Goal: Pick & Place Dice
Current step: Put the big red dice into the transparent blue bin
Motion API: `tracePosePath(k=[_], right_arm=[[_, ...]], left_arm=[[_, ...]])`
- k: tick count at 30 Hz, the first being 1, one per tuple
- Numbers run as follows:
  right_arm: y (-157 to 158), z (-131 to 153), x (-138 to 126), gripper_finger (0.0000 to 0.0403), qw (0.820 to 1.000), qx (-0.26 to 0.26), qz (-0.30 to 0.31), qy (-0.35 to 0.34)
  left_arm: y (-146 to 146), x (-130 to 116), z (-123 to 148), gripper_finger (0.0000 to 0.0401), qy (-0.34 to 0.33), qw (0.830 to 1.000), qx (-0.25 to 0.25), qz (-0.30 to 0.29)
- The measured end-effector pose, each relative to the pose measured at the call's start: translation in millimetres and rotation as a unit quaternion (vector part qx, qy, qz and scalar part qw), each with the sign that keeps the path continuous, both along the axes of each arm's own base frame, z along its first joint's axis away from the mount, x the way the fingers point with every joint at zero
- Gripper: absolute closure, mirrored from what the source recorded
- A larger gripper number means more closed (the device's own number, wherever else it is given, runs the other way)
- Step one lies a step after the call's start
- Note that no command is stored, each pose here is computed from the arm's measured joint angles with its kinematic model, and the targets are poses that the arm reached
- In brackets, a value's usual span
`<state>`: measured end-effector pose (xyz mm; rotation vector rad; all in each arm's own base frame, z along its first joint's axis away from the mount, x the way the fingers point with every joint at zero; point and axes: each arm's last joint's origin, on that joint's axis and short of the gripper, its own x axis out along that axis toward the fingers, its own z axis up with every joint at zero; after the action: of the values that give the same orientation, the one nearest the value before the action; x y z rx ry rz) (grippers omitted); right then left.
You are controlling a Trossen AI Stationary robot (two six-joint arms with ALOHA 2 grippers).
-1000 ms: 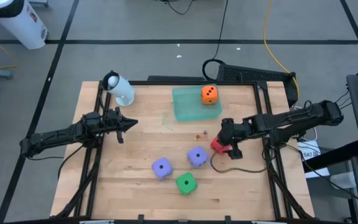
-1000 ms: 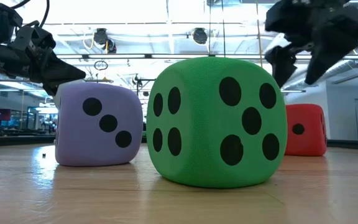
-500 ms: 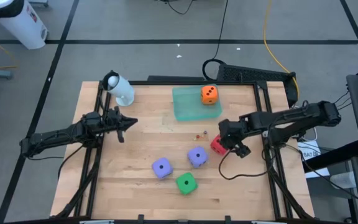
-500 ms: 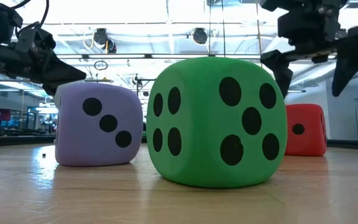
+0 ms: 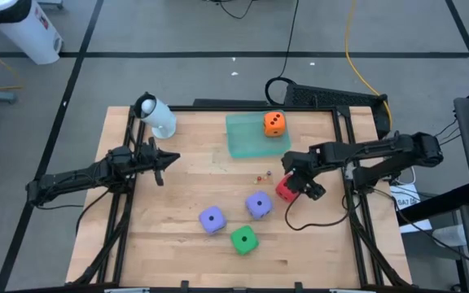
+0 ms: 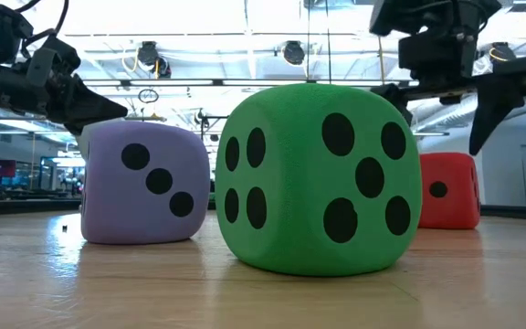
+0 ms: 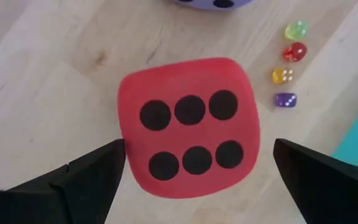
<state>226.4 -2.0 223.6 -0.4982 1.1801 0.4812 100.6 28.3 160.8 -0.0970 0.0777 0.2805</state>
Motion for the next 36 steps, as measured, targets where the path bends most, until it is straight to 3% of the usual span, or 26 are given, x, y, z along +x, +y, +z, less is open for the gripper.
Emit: tracePosePath(k=[12, 22, 29, 36], right_arm=[[-7.9, -26.9, 20.9, 0.0003, 1.0, 0.002, -0.002, 0.03], [-8.1, -23.3, 20.2, 0.0007, 0.996, 0.02, -0.077, 0.025], [-17.0, 33.5, 28.2, 0.0008, 0.99, 0.003, -0.114, -0.085], [-63.9, 100.2, 49.1, 0.0008, 0.961, -0.023, -0.182, -0.206]], left_arm=[[-0.1, 0.0, -0.1, 0.0375, 0.001, 1.0, 0.002, -0.002], [-0.1, 0.0, -0.1, 0.0375, 0.001, 1.0, 0.001, -0.002], [-0.1, 0.0, 0.0, 0.0375, 0.0, 1.0, 0.001, -0.002], [-0.1, 0.0, 0.1, 0.0375, 0.0, 1.0, 0.001, -0.002]])
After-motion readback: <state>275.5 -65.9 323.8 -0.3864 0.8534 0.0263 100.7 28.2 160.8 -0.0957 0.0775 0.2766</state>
